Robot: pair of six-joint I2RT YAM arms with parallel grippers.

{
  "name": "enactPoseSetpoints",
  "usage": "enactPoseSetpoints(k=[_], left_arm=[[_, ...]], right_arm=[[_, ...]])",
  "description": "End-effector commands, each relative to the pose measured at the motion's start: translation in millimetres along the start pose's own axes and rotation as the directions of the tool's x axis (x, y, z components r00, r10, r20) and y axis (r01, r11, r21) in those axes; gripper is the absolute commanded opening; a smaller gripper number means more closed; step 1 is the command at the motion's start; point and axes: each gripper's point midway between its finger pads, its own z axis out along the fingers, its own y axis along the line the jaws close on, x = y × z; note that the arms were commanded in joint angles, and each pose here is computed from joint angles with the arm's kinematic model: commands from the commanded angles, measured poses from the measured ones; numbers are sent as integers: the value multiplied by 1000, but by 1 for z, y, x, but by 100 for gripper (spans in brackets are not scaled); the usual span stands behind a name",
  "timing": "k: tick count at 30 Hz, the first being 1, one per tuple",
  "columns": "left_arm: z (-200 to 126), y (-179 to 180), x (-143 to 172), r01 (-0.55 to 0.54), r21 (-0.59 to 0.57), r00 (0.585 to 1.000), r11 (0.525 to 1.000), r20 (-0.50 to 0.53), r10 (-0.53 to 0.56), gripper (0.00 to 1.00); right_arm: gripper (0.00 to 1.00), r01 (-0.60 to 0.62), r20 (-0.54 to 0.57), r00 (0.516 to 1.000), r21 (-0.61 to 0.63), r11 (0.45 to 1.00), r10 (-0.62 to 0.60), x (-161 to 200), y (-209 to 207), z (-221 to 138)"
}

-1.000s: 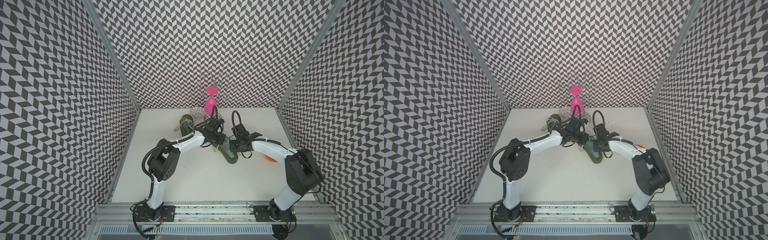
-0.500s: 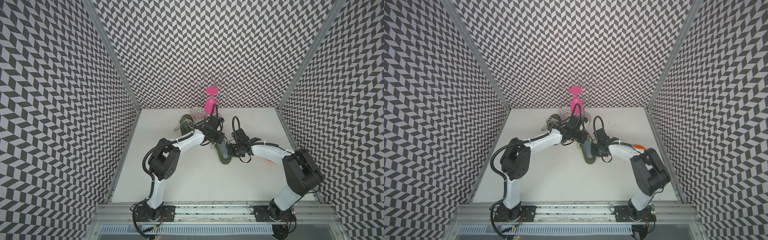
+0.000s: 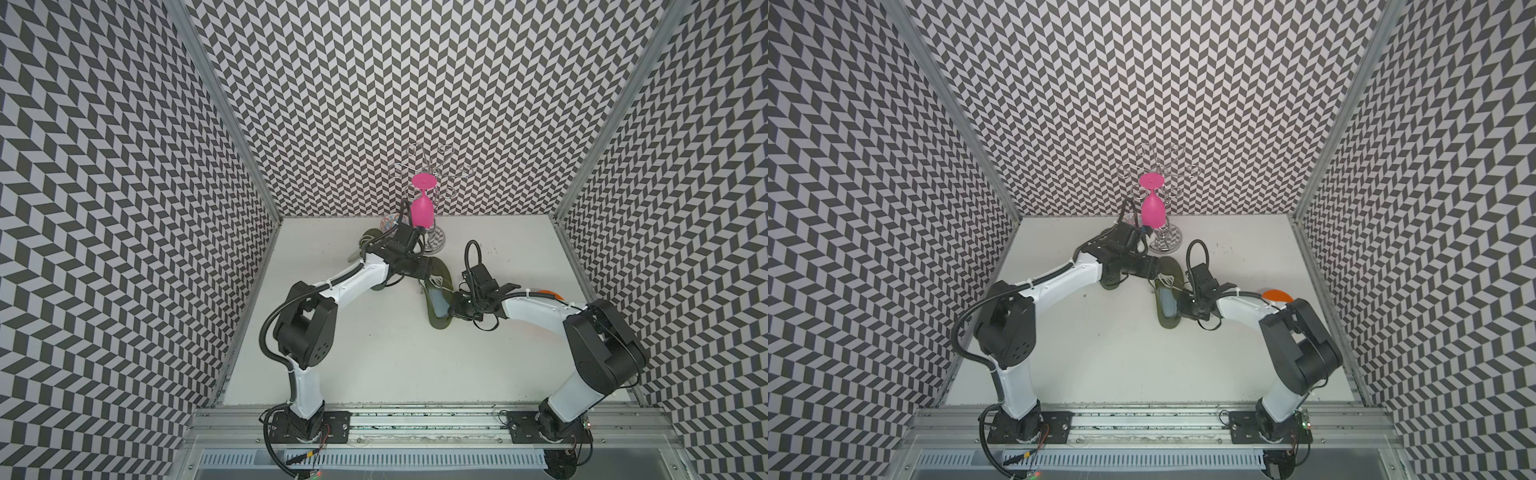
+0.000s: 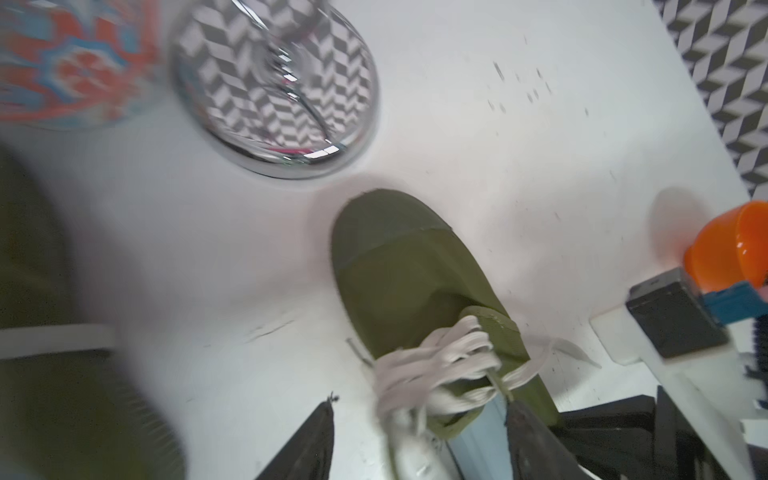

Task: Insert the insole into the shoe
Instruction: Adjust the shoe at the center of the board.

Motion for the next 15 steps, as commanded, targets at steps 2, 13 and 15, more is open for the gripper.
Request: enactPoseSetpoints(k=[2, 13, 15], left_arm=[[-25, 62, -22, 162, -128, 982, 978, 118, -148, 67], [26, 127, 14, 263, -214, 964, 941, 24, -264, 67], [34, 131, 21, 262, -225, 964, 938, 16, -265, 66]], right_arm=[[14, 24, 40, 999, -14, 1000, -23, -12, 12, -8], [14, 50, 47, 998, -23, 998, -49, -17, 18, -13], [14, 53, 46, 998, -28, 998, -51, -17, 20, -13]])
